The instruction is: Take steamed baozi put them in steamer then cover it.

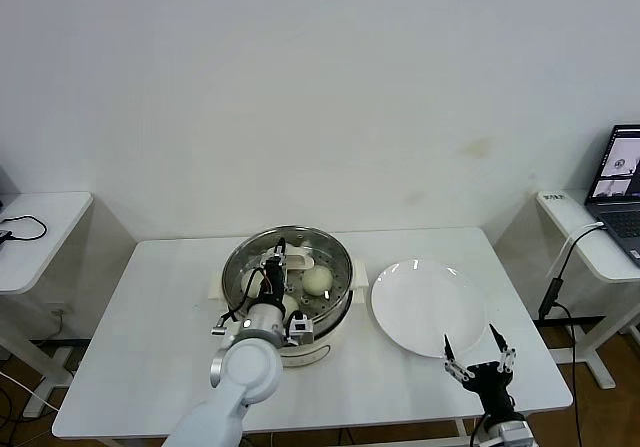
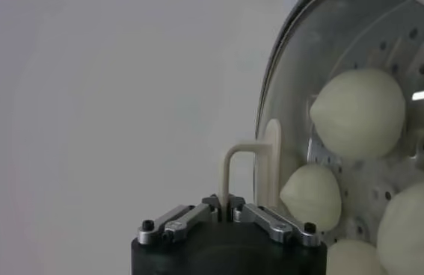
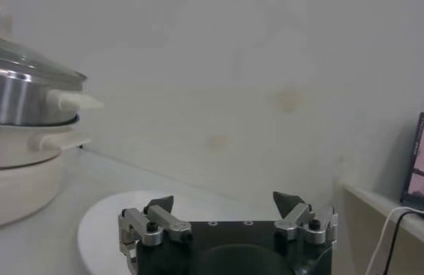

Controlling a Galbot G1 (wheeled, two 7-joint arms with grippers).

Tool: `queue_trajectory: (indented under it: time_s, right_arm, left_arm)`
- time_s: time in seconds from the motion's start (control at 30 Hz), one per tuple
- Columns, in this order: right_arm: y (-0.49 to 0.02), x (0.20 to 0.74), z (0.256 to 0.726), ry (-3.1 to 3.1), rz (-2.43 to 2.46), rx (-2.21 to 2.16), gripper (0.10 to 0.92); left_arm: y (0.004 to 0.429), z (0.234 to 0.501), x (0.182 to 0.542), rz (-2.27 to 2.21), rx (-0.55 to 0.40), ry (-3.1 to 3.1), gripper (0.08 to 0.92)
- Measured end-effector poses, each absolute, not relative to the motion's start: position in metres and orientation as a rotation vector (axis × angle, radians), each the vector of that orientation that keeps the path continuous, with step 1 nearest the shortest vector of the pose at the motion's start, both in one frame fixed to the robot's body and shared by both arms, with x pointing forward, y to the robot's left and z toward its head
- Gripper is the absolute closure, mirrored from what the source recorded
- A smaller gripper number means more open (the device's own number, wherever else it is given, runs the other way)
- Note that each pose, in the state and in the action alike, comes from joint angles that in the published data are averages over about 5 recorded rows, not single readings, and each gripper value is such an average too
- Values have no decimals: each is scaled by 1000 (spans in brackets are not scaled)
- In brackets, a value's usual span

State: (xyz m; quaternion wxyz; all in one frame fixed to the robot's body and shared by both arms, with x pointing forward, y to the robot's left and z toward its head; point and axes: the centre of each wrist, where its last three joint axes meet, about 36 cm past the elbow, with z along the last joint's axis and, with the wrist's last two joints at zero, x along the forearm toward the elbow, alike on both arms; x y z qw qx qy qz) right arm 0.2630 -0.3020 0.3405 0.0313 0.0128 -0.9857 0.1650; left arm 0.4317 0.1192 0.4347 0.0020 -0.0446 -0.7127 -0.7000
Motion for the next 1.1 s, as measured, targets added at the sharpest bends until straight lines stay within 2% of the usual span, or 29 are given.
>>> queue_trajectory:
  time_s: [0.27, 0.37, 0.73, 0.93, 1.1]
  right_arm:
    - [-301, 262, 342, -3037, 512, 47, 199]
    - [-300, 262, 342, -3038, 514, 50, 200]
    - [-301, 259, 342, -3032, 522, 56, 200]
    - [-303, 258, 340, -3025, 521, 52, 200]
    - [-302, 257, 338, -3020, 518, 53, 199]
  left_arm:
    - [117, 434, 428, -2181, -151, -2250, 852]
    - [117, 436, 427, -2175, -147, -2262, 806]
    - [130, 441, 410, -2187, -130, -2281, 469]
    - [144, 445, 385, -2181, -144, -2331, 296]
    - [160, 451, 357, -2145, -157, -2423, 191]
